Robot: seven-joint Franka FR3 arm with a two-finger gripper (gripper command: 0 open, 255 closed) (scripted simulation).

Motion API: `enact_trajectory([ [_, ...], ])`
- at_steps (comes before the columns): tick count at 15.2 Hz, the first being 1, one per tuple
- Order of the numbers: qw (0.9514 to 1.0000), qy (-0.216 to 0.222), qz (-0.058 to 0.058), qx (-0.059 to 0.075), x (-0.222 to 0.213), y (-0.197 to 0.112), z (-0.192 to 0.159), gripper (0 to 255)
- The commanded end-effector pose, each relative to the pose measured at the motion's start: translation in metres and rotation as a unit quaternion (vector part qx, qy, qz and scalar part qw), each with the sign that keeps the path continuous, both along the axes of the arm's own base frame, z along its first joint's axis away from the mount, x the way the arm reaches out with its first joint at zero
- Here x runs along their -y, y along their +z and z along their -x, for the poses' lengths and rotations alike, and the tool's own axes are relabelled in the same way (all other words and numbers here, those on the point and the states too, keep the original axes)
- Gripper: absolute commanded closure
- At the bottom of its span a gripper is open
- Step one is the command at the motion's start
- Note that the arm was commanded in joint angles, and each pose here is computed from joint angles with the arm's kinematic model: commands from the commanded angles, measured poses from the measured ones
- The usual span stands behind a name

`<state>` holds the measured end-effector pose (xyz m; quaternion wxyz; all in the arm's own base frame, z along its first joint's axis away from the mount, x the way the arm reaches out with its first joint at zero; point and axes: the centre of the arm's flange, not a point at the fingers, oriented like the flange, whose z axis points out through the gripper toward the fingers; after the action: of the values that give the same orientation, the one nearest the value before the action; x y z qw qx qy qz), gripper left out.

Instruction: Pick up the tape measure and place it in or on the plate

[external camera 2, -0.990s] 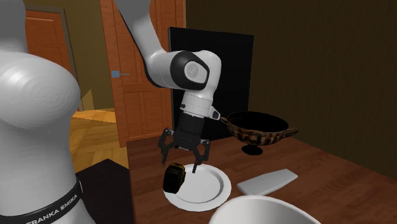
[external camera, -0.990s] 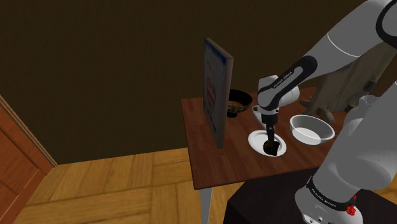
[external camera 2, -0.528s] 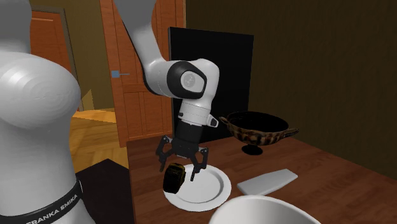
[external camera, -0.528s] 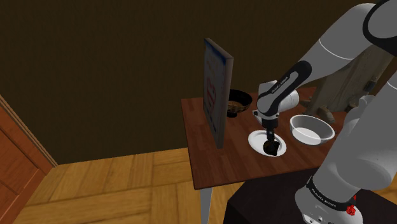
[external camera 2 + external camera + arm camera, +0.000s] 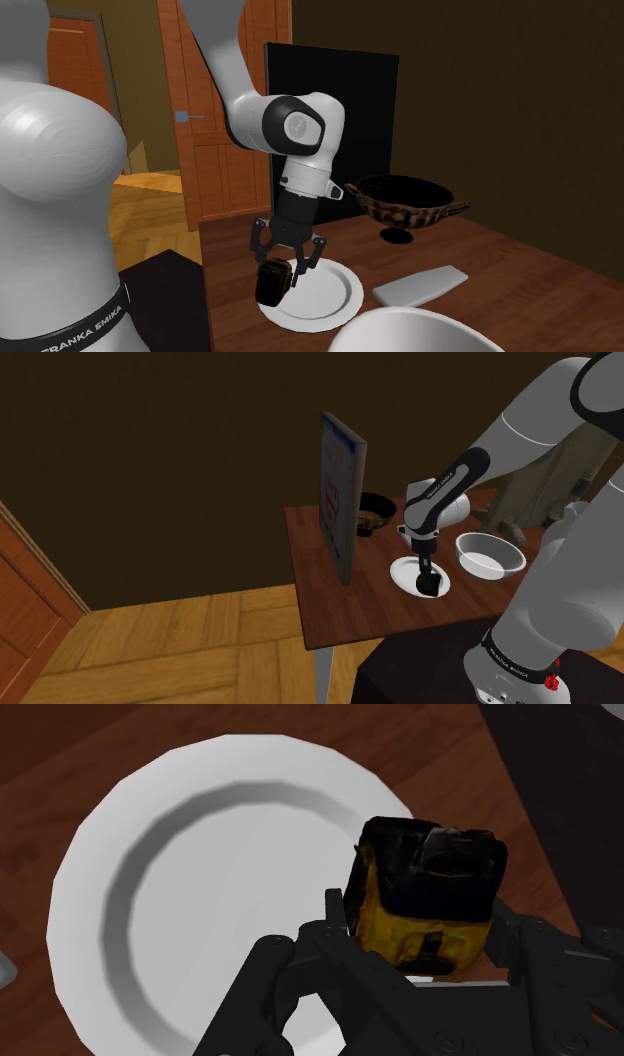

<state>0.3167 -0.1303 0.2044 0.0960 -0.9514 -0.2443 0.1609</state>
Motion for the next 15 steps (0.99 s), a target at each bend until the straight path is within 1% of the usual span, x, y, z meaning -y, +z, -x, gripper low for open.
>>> enact_trajectory([
  [1, 1.0, 0.0, 0.0, 0.0, 0.0, 0.0, 0.0, 255],
  [6, 1.0, 0.0, 0.0, 0.0, 0.0, 0.0, 0.0, 255],
  [15, 1.0, 0.0, 0.0, 0.0, 0.0, 0.047, 0.0, 255],
])
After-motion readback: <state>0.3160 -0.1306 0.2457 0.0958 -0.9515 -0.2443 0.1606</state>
